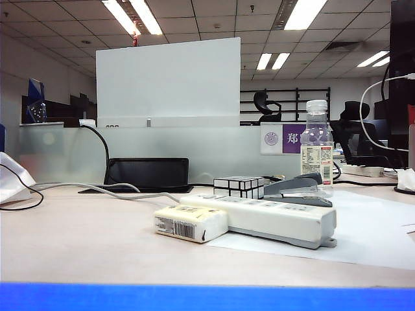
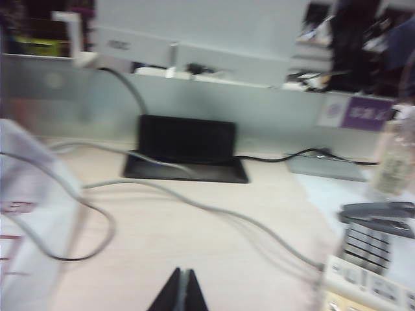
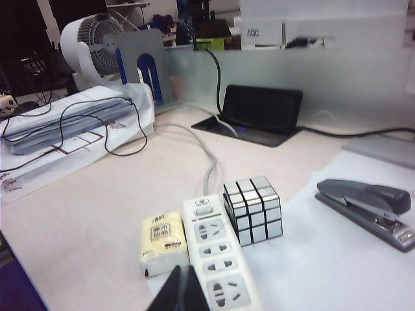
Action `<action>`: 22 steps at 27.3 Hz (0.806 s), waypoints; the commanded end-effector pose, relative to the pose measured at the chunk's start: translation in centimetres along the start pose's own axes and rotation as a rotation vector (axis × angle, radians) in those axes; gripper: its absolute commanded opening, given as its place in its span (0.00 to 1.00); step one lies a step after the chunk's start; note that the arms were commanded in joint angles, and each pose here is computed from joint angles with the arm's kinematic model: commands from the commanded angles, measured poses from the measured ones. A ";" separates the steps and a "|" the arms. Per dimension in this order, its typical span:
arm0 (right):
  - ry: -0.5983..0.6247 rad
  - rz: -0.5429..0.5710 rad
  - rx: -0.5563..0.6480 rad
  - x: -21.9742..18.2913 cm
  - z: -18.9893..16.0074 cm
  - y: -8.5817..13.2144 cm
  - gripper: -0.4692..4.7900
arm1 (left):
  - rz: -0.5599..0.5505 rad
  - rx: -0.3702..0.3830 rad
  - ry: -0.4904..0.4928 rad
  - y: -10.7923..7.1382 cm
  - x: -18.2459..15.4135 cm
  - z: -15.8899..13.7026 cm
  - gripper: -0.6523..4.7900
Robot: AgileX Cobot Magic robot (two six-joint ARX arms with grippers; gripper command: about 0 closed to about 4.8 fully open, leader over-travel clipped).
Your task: Press the button on the power strip.
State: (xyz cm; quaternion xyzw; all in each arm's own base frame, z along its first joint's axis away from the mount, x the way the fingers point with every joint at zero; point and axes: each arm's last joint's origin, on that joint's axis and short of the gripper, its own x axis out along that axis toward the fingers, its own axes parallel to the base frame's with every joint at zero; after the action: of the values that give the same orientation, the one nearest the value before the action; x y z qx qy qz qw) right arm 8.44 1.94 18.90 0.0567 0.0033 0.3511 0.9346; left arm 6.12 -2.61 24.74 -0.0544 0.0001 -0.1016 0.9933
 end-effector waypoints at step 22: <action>-0.036 -0.009 0.013 0.0 0.4 0.0 0.09 | -0.286 -0.020 -0.001 -1.0 2.4 -7.3 0.11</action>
State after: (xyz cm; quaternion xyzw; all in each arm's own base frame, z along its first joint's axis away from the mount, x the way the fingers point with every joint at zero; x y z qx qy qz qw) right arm 8.43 1.93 19.28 0.0670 -0.0107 0.3508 0.9340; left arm 8.26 -4.78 17.58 -0.0656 -0.0026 -0.2295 0.9711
